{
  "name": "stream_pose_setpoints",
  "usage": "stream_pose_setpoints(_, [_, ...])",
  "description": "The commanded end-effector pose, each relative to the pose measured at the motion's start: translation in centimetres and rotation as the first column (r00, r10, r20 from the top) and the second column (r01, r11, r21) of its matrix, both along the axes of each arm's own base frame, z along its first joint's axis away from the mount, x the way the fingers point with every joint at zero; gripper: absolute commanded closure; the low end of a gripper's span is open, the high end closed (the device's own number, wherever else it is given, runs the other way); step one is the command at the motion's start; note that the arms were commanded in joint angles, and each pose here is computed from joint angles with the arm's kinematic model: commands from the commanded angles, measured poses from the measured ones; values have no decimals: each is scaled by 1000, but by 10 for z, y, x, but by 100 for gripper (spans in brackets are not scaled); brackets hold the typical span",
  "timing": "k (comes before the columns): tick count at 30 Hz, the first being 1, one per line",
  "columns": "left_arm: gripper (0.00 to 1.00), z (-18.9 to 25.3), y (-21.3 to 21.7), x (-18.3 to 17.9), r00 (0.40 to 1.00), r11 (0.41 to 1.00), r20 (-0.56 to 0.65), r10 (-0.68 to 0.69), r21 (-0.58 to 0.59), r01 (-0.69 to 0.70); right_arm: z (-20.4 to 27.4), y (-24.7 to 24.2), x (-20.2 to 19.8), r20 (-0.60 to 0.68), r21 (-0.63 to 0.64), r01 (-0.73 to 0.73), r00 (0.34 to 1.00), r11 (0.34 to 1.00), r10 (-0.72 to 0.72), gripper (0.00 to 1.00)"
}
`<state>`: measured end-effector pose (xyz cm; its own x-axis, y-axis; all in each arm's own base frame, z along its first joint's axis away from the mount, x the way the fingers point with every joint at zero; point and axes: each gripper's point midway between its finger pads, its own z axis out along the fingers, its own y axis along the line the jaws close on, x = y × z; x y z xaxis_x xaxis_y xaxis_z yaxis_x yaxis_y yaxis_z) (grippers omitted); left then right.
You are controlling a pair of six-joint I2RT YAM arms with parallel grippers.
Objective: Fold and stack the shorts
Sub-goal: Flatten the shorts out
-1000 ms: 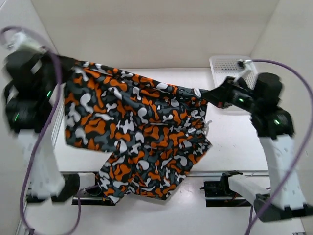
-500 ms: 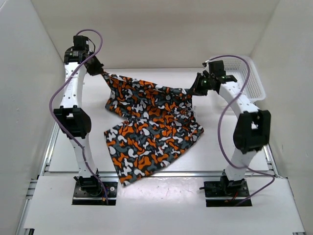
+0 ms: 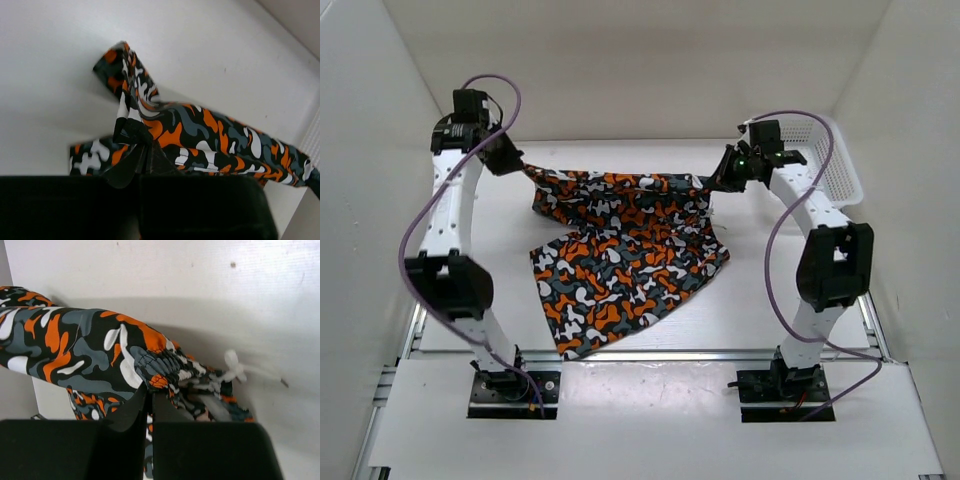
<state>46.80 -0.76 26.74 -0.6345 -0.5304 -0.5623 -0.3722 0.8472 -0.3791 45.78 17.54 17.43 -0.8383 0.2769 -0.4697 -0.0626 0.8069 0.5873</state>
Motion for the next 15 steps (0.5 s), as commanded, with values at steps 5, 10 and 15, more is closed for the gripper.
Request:
stream_pose_setpoints(5, [90, 27, -14, -132, 997, 1000, 70, -8, -7, 9, 27, -41, -52, 35, -101, 68, 997, 992, -65, 100])
stream_pose_setpoints(10, [90, -12, -28, -218, 1000, 998, 29, -6, -61, 7, 27, -51, -101, 37, -128, 54, 998, 990, -49, 100])
stream_pose_setpoints(15, [90, -60, -39, -271, 999, 995, -43, -2, -100, -3, 10, -65, -147, 16, -166, 79, 997, 983, -78, 100])
